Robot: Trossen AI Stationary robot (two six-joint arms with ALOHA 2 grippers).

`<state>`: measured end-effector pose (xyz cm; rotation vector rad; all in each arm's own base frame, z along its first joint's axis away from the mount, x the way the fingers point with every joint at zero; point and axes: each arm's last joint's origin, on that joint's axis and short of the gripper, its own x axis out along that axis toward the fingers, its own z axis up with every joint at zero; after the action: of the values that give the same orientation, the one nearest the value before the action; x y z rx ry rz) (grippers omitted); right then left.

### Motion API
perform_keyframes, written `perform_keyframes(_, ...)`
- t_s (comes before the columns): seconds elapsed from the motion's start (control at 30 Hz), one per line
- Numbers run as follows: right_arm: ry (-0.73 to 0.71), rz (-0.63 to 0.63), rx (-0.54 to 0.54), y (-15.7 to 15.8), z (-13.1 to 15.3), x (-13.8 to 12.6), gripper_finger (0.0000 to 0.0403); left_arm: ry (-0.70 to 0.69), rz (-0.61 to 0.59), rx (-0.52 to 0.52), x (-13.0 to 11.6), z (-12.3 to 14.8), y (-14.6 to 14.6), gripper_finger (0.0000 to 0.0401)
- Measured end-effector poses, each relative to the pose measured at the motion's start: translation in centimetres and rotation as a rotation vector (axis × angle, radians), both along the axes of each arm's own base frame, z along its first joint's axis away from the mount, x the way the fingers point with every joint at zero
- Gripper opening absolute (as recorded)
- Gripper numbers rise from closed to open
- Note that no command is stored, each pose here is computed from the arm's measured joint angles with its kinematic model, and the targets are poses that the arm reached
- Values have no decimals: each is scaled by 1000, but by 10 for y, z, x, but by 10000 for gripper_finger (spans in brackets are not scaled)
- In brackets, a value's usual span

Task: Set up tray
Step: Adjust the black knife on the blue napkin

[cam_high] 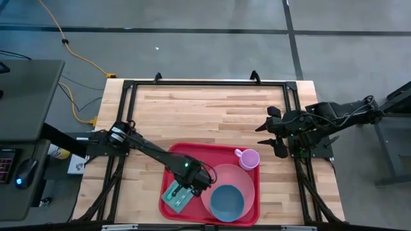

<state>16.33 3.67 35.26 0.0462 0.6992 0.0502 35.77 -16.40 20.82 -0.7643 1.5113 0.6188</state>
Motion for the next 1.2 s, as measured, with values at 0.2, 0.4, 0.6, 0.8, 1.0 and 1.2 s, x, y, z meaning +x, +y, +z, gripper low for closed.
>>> perform_keyframes(0.2, 1, 0, -1, 0, 0, 0, 209, -21, 29, -15, -2, -2, -14, 66)
perform_keyframes(0.4, 1, 2, -2, 0, 0, 0, 209, -15, 60, -13, -6, -2, -21, 64)
perform_keyframes(0.6, 1, 2, -2, 0, 0, 0, 209, 1, 46, -21, -7, -12, -27, 69)
perform_keyframes(0.8, 1, 1, -1, 0, 0, 0, 209, 19, 44, -27, -9, -27, -27, 71)
perform_keyframes(1.0, 1, 2, 2, 0, 0, 0, 209, 23, 43, -42, -10, -32, -27, 71)
perform_keyframes(1.2, 1, 2, 2, 0, 0, 0, 209, 34, 41, -39, -9, -36, -27, 71)
